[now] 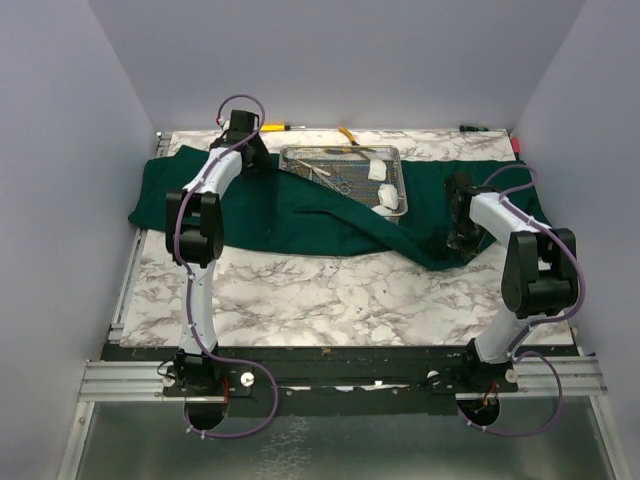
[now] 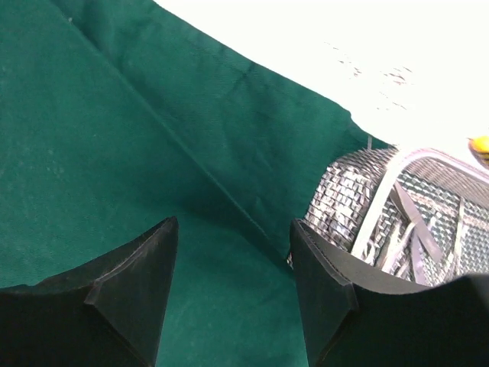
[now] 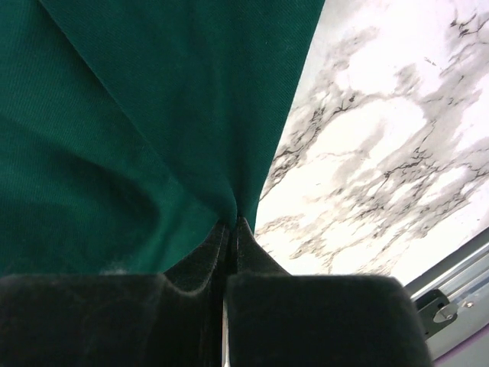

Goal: Open and lay out the surgical kit
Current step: Open the surgical kit at the center of the board.

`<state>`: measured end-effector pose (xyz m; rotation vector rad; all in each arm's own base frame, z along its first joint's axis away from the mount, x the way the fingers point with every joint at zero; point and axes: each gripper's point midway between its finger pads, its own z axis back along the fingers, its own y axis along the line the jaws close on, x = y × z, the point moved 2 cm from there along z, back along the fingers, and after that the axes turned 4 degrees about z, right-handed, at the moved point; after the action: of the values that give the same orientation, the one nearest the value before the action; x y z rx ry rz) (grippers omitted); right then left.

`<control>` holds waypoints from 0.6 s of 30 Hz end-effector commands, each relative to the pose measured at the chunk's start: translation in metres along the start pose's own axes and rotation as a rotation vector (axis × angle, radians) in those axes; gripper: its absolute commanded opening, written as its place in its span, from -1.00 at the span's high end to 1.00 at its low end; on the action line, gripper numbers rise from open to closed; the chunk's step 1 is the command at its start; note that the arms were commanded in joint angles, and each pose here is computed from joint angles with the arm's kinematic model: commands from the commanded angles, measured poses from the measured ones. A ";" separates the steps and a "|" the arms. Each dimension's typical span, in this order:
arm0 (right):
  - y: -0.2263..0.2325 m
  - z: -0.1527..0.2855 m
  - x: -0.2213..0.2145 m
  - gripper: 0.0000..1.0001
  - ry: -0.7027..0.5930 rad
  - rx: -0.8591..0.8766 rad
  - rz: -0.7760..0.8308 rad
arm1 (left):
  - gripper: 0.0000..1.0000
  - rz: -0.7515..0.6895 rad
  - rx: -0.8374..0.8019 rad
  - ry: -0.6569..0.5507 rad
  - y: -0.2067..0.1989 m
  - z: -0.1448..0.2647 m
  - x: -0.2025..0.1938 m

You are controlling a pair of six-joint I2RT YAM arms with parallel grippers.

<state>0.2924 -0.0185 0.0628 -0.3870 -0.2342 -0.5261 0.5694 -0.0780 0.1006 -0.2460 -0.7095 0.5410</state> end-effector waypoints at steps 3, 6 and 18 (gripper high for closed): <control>0.002 0.006 -0.003 0.99 -0.003 0.042 -0.063 | -0.25 0.113 0.194 -0.164 0.028 -0.020 0.016; -0.001 0.006 -0.005 0.99 -0.006 0.032 -0.068 | -0.22 0.121 0.218 -0.181 0.033 -0.023 0.017; -0.020 0.009 -0.003 0.99 -0.032 0.003 -0.119 | 1.00 0.111 0.222 -0.172 0.042 -0.014 0.021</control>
<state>0.2807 -0.0201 0.0642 -0.3659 -0.2514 -0.5918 0.5797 -0.0434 0.0737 -0.0574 -0.7720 0.7381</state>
